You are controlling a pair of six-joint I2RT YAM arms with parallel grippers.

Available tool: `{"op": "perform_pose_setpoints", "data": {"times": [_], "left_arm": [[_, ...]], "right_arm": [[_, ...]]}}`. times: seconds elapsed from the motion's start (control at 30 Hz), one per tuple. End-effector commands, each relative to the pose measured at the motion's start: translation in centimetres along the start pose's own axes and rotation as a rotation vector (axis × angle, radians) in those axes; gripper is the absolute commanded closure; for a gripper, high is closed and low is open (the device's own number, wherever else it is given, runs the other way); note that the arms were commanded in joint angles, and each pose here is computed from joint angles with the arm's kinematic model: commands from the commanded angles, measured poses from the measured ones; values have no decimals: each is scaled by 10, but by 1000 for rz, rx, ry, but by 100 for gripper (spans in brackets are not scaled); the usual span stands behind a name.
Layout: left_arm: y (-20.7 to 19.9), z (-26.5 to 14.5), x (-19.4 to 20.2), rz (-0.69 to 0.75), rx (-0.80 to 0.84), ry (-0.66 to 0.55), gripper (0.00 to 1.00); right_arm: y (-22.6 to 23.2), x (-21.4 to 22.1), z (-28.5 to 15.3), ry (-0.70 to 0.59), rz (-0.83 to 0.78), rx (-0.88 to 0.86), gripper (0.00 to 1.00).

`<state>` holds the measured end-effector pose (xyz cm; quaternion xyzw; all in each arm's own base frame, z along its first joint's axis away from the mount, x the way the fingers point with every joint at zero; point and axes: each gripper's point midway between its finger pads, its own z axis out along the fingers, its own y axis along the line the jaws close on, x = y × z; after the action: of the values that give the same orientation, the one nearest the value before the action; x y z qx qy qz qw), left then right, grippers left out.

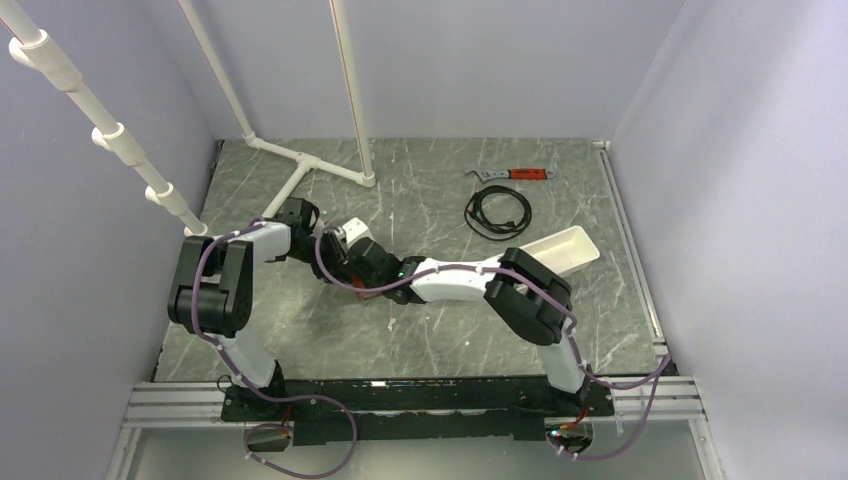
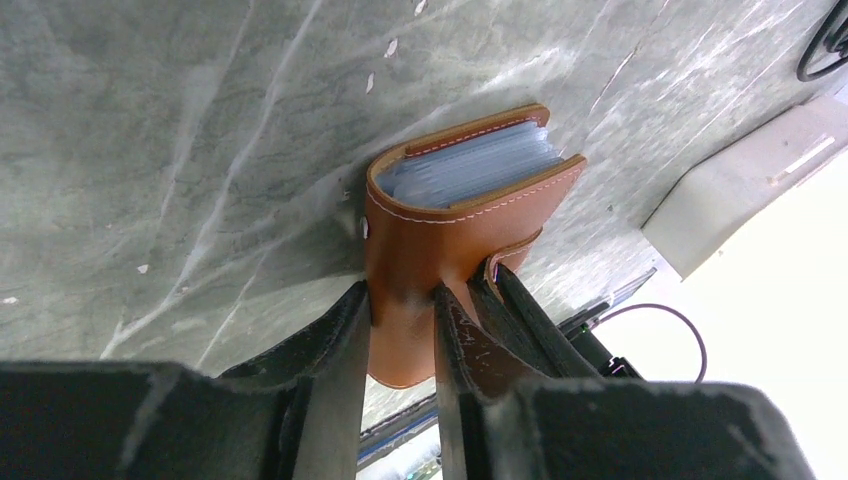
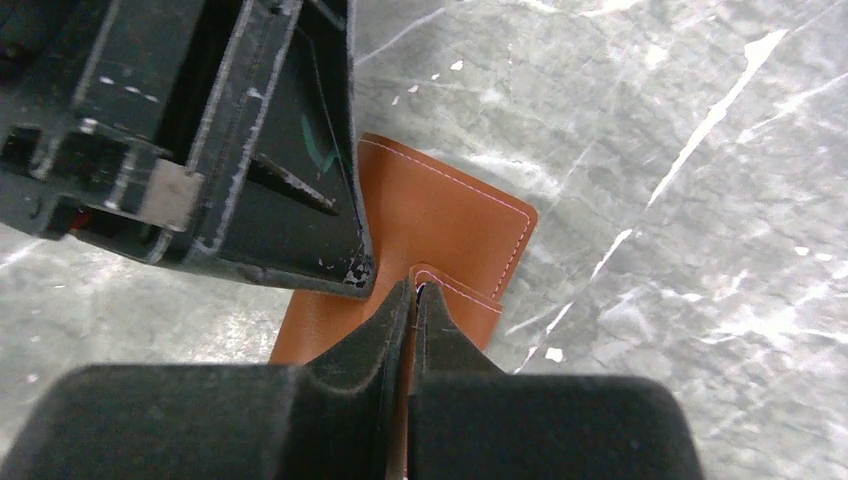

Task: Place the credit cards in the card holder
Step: Close the card holder at the center of the board.

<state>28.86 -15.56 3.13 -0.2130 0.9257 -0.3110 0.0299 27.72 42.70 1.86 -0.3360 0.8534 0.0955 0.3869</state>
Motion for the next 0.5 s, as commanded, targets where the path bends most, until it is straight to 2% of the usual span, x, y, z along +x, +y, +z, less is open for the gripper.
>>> {"op": "perform_pose_setpoints", "data": {"times": [0.0,0.17,0.27,0.47], "left_arm": [[-8,-7,13,45,36,22,67],[-14,-10,17,80,87,20,59],[-14,-9,20,99,107,29,56],[-9,-8,25,112,103,35,55]], "right_arm": [[58,216,-51,708,177,-413,100],[54,139,-48,508,385,-651,95],[49,113,-45,447,479,-741,93],[32,105,-44,425,547,-735,84]]}}
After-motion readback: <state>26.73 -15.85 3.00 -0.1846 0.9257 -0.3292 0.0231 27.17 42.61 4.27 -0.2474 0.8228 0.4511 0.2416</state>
